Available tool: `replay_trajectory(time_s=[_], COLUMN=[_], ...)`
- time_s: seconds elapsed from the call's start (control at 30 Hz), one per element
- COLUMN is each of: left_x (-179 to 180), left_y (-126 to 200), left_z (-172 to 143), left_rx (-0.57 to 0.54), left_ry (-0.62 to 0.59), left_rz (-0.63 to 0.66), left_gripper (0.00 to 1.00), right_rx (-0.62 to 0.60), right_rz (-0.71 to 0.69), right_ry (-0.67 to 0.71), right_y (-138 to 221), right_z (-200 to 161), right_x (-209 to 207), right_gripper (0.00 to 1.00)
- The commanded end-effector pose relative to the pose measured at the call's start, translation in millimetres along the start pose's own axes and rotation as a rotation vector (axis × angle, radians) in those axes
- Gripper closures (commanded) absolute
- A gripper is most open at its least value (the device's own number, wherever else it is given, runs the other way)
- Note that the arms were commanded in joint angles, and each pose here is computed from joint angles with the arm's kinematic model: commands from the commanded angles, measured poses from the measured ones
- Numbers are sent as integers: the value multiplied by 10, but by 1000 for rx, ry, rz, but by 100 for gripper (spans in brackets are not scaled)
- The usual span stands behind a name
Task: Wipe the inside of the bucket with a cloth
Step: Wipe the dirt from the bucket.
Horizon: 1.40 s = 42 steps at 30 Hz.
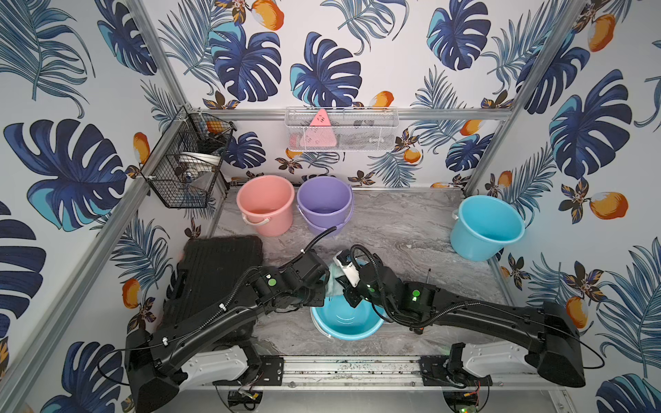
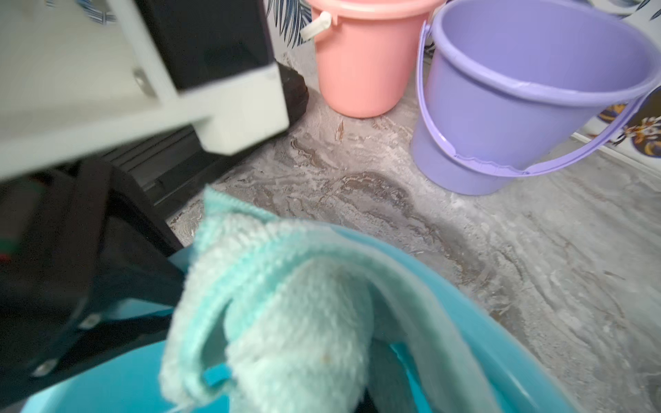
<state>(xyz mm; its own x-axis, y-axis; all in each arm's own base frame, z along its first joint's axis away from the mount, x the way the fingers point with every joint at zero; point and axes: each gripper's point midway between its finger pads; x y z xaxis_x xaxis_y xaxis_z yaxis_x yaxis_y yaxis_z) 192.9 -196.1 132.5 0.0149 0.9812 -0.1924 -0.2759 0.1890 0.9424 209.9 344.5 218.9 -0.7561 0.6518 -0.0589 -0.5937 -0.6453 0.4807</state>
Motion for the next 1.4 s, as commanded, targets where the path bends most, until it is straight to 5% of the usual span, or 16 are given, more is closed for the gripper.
replay_trajectory(time_s=[0.0, 0.3, 1.37], left_x=[-72, -60, -36], left_y=[6, 1, 35], left_z=[50, 46, 44], left_rx=[-14, -14, -24], left_ry=[-2, 0, 2], left_rz=[-26, -22, -22], left_gripper=[100, 100, 100], right_rx=[-38, 17, 510], right_rz=[-57, -121, 45], right_ry=[28, 85, 137], right_y=[129, 155, -753], right_z=[172, 100, -1672], right_x=[-122, -238, 225], right_gripper=[100, 100, 100])
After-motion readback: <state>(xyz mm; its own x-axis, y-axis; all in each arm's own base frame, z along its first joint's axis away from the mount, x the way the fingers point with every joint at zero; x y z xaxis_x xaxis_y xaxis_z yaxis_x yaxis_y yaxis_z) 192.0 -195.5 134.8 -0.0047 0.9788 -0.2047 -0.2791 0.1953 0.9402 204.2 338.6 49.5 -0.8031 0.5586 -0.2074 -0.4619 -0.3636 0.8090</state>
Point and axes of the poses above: each gripper's point midway between its finger pads, its own y axis back along the fingers, its own x axis along the line the jaws close on, z = x × y, and after that the axes turned 3 degrees about y, right-handed
